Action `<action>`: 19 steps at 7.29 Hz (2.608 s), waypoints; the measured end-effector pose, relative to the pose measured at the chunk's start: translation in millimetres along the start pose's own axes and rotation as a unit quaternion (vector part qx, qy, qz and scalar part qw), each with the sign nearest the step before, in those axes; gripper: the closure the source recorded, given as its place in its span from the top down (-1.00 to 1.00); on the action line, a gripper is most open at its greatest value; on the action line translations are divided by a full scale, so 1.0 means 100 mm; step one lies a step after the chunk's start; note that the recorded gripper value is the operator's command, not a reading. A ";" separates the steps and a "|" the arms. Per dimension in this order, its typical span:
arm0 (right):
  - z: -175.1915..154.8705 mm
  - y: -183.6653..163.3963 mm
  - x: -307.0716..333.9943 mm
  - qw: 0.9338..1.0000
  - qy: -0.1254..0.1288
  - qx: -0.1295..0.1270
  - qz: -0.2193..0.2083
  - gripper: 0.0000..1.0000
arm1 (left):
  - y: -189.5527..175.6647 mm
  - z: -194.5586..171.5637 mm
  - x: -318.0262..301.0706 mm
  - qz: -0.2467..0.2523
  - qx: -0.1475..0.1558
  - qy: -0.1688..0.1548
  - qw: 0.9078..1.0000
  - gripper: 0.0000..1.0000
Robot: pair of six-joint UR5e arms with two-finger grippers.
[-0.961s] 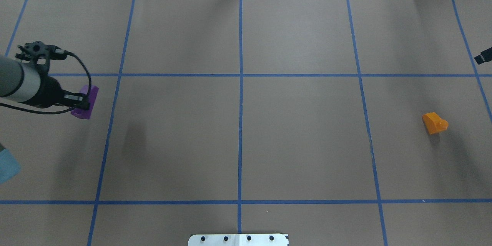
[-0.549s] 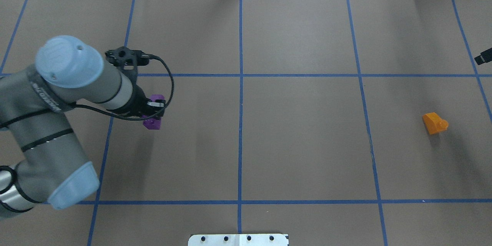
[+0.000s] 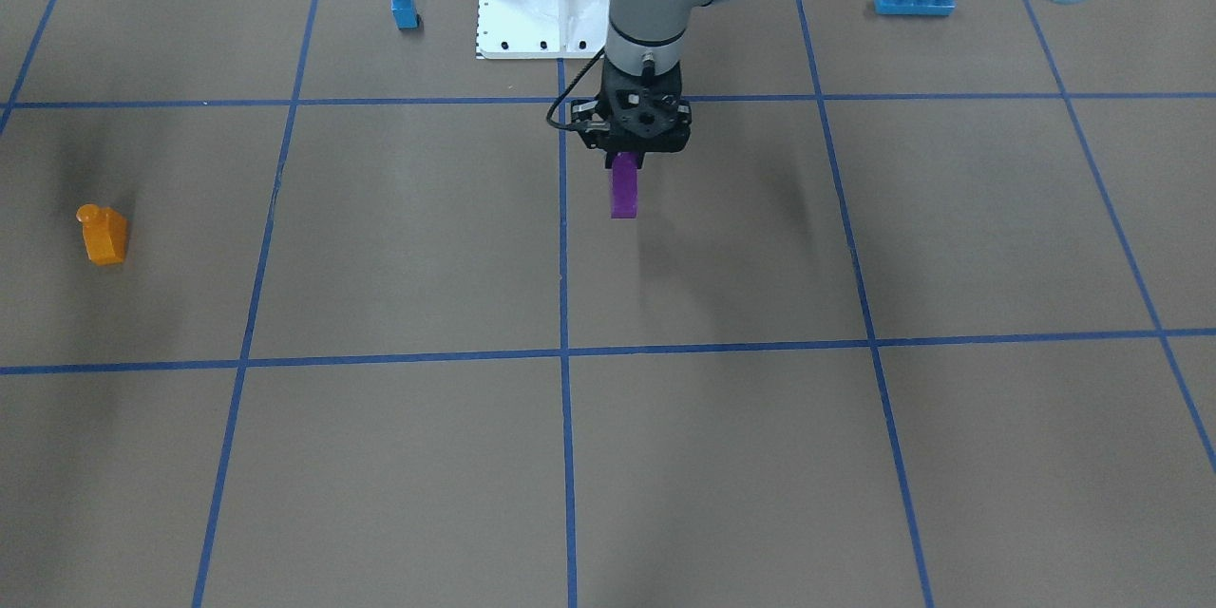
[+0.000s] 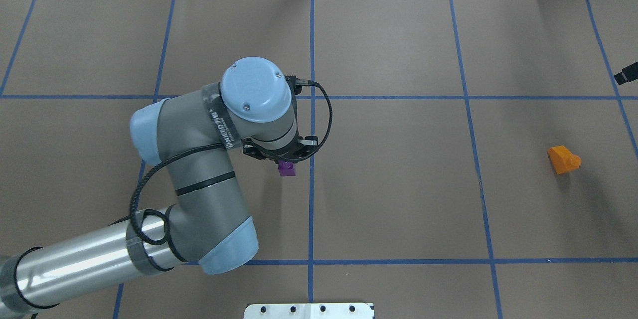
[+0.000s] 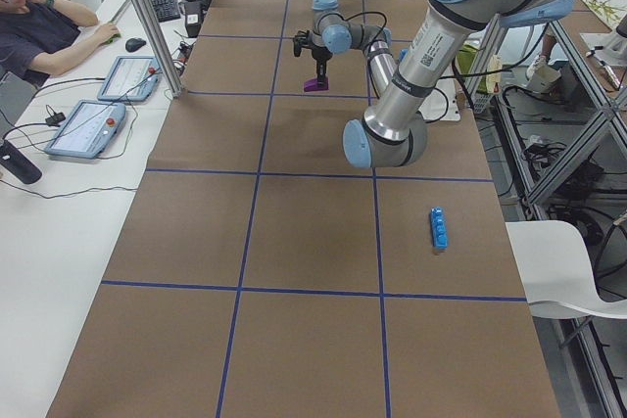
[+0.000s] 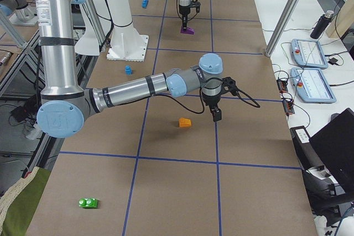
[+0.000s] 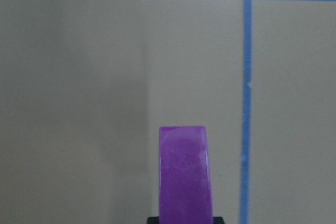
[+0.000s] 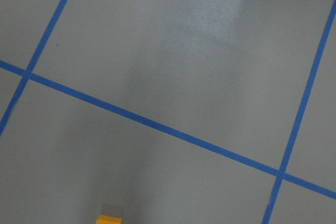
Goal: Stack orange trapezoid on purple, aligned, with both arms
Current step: 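Carry the purple block to the table center and set it down, then open the left gripper and withdraw it while the right gripper reaches the orange block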
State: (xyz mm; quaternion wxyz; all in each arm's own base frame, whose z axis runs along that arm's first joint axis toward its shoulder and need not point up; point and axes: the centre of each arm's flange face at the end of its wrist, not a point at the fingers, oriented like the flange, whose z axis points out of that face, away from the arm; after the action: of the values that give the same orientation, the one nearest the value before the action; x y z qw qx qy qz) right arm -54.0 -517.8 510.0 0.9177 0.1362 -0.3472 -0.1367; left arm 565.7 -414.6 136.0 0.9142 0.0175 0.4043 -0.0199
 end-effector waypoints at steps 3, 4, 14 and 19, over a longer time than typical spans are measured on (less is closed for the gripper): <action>0.01 0.00 -0.01 1.000 0.000 -0.001 0.000 1.00 | -0.03 0.54 0.32 0.007 0.000 0.000 1.000 -1.00; 0.01 0.00 -0.01 1.000 0.000 -0.001 0.000 1.00 | -0.02 0.63 0.33 0.009 -0.001 -0.001 1.000 -1.00; 0.01 0.00 -0.01 1.000 -0.001 -0.001 -0.001 1.00 | -0.01 0.72 0.31 0.014 -0.001 -0.006 1.000 0.34; 0.03 0.00 -0.02 1.000 -0.002 -0.003 0.002 1.00 | -0.12 0.42 0.24 0.018 0.012 0.008 1.000 1.00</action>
State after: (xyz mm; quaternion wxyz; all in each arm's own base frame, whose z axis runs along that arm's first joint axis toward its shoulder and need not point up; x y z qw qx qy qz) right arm -57.7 -517.4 510.6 0.9178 0.1325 -0.3486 -0.1364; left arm 612.3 -429.0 145.8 0.9109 0.0362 0.4110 -0.0085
